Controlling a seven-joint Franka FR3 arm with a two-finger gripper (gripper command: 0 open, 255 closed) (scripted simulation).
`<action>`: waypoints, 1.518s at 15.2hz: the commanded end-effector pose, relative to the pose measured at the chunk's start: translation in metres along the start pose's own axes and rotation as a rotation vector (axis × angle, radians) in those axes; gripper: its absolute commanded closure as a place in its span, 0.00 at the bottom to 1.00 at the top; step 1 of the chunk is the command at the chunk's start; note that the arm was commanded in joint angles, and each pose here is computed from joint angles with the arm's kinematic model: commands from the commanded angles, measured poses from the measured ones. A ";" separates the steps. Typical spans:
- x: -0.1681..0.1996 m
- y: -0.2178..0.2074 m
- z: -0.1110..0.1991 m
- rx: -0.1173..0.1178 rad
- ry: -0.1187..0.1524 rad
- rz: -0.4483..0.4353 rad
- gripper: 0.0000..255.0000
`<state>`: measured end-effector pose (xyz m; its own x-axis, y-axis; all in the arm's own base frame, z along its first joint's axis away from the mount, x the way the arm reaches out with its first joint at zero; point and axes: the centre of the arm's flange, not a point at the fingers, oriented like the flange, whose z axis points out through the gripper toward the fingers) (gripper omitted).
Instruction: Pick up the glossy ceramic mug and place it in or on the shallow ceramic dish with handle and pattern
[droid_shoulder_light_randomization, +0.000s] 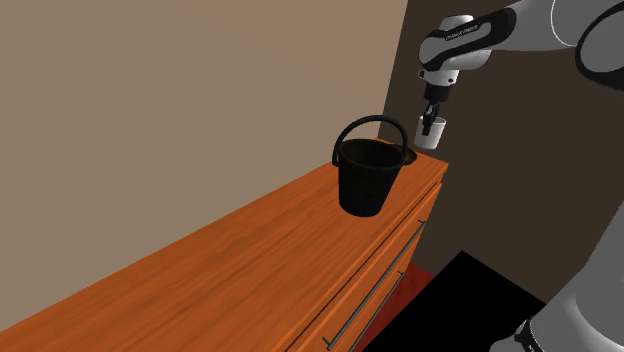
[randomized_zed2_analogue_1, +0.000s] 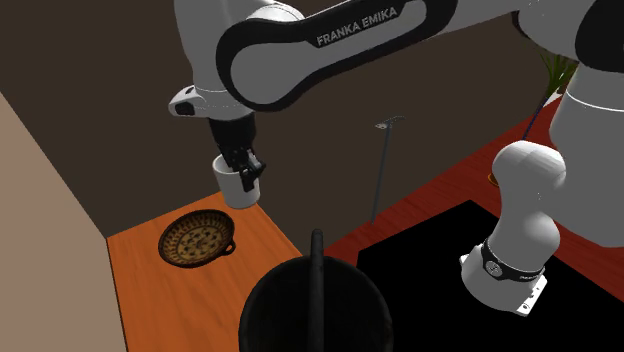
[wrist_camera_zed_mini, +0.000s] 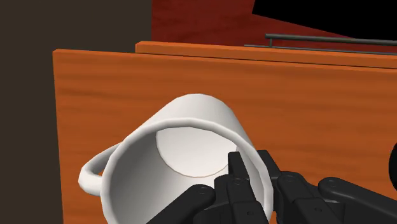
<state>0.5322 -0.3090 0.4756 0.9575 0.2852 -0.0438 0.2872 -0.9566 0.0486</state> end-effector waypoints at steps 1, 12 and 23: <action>0.023 0.016 -0.004 0.000 0.001 -0.002 1.00; 0.099 0.068 -0.002 0.000 0.001 -0.002 1.00; 0.102 0.065 0.056 0.000 0.001 -0.002 1.00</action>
<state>0.6467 -0.3448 0.4227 0.9569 0.2871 -0.0437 0.2891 -0.9561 0.0473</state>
